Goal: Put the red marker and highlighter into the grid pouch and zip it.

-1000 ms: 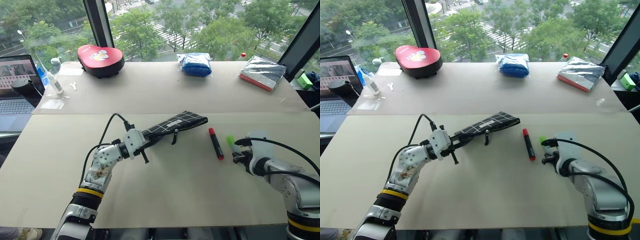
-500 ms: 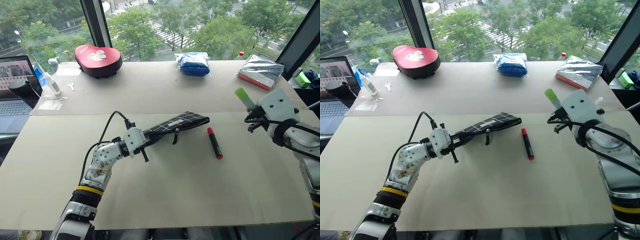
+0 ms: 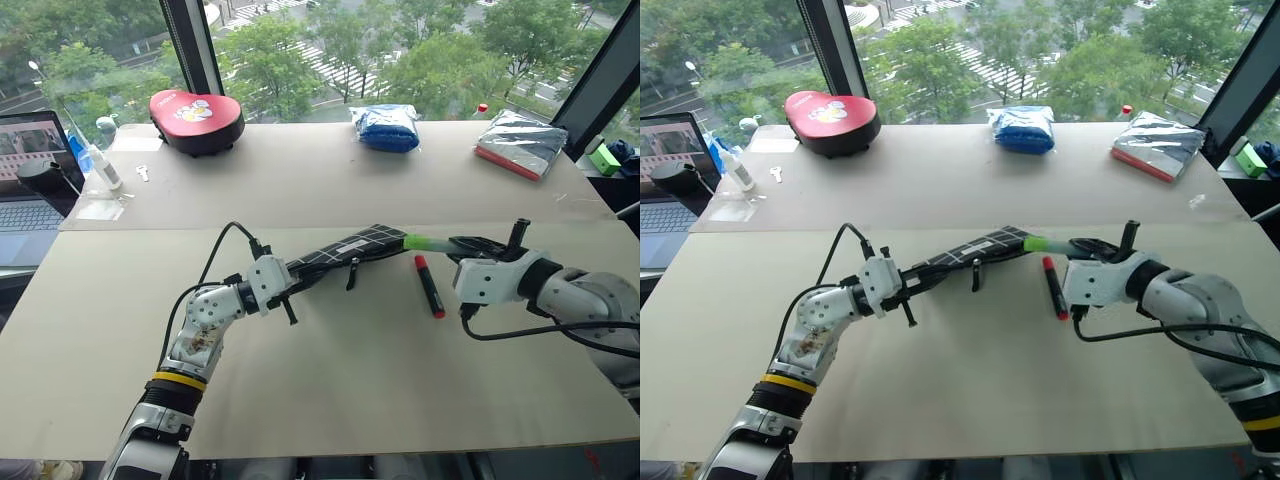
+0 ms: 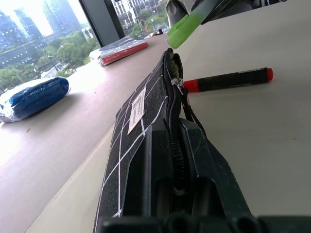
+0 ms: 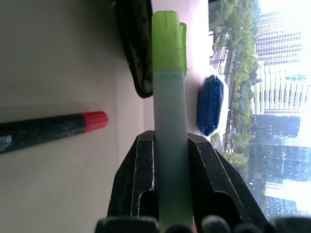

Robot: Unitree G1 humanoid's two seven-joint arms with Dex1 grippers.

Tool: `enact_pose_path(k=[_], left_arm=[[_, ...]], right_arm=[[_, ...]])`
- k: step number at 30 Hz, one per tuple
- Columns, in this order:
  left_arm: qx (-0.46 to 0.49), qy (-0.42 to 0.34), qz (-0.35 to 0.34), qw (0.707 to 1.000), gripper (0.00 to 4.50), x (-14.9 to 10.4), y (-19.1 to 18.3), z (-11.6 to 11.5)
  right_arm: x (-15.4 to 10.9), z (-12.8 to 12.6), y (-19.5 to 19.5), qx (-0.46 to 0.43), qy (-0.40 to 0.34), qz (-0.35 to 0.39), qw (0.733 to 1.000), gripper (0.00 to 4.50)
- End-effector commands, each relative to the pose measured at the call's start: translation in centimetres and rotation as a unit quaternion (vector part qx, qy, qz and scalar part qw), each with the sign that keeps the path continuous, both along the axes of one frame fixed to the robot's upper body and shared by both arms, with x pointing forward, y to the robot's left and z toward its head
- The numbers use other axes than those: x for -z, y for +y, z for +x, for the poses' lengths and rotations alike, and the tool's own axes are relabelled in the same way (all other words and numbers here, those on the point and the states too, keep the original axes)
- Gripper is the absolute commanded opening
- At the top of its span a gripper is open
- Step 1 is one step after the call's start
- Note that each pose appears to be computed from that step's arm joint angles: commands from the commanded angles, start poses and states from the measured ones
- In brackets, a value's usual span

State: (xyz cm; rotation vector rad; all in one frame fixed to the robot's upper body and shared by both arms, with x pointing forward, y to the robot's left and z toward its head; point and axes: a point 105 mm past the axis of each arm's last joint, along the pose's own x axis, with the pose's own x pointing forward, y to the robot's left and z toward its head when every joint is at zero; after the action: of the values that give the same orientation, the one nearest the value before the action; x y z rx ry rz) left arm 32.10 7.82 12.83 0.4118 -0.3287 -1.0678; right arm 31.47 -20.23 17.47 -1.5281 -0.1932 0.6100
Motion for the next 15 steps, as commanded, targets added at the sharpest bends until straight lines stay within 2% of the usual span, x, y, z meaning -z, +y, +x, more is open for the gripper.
enact_pose_path(k=[1,15], left_arm=[[0.003,-0.030,-0.008,1.000,0.00,-1.4,-0.1,0.0],[0.005,-0.026,-0.009,1.000,0.00,-1.3,-0.6,0.0]], right_arm=[[-1.2,0.0,0.2,-0.020,-0.043,-0.015,0.999,0.42],[-0.1,1.4,2.3,-0.049,-0.046,-0.019,0.998,0.42]])
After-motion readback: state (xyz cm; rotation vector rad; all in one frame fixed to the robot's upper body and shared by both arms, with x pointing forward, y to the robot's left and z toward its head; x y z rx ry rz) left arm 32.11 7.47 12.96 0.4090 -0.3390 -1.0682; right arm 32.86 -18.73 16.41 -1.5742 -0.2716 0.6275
